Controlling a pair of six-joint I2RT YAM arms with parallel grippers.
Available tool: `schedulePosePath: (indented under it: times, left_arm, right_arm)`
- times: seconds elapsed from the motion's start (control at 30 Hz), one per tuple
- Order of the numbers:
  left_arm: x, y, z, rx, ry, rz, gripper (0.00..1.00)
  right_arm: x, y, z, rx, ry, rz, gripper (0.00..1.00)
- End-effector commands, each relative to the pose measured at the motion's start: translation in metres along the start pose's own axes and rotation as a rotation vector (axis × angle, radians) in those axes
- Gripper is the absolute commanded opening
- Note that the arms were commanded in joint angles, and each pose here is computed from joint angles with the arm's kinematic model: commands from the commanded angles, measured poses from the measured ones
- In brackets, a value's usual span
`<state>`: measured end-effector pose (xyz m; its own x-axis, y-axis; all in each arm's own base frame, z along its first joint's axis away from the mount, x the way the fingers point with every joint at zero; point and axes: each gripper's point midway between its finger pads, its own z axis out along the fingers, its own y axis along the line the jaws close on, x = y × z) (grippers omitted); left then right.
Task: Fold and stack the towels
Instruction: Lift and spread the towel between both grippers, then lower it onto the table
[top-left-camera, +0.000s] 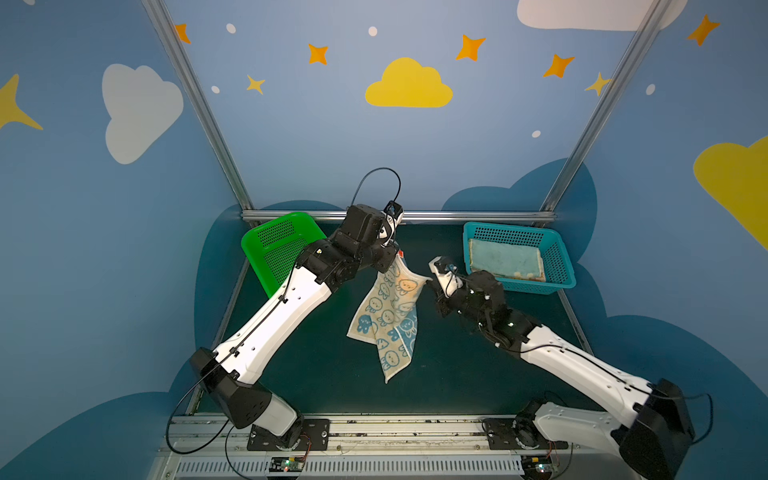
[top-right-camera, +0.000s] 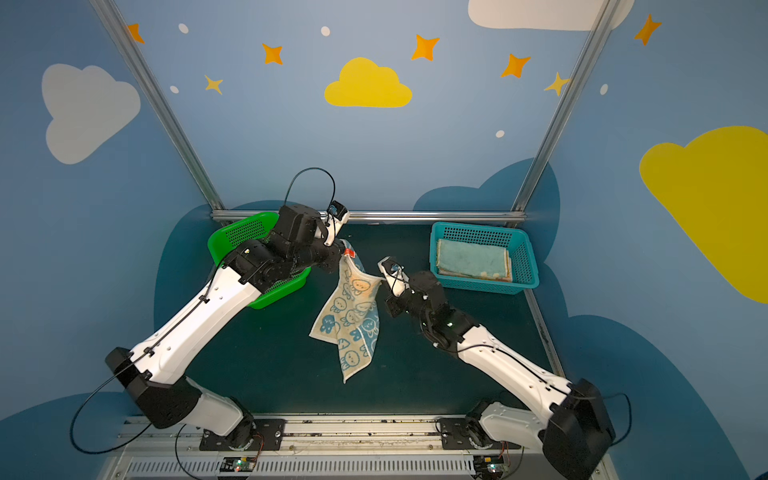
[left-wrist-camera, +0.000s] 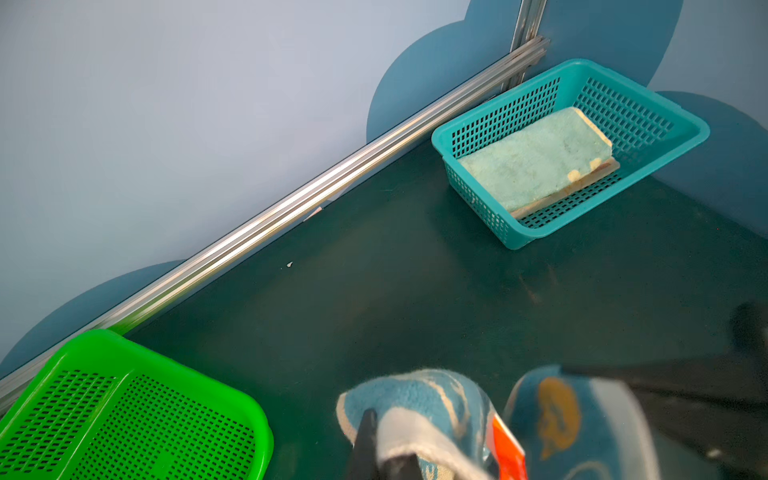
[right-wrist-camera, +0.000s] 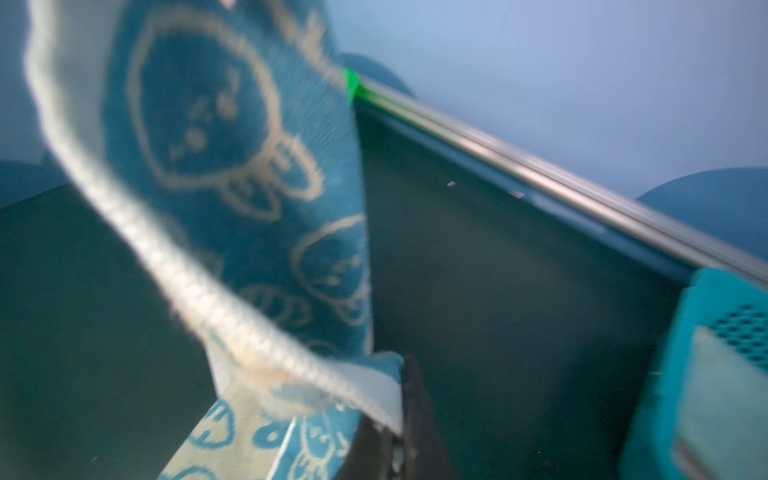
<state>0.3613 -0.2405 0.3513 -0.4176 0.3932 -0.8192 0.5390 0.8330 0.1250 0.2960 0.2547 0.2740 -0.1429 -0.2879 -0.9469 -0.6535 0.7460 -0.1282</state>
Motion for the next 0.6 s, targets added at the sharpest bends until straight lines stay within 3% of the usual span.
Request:
schedulePosePath:
  times: [0.0,0.3,0.57]
  left_arm:
    - [-0.011,0.006,-0.031,-0.009,-0.026,0.030,0.04]
    - [-0.036,-0.016,-0.096,0.056,-0.109,0.078,0.04]
    - [-0.040,-0.038,-0.167,0.207,-0.278,0.022,0.04]
  right_arm:
    - [-0.028,-0.028,-0.027,0.120,-0.038,-0.114,0.00]
    - [-0.116,-0.026,-0.083,0.102,-0.254,-0.333,0.00]
    - [-0.156,0.003,-0.148,-0.058,-0.419,-0.346,0.00]
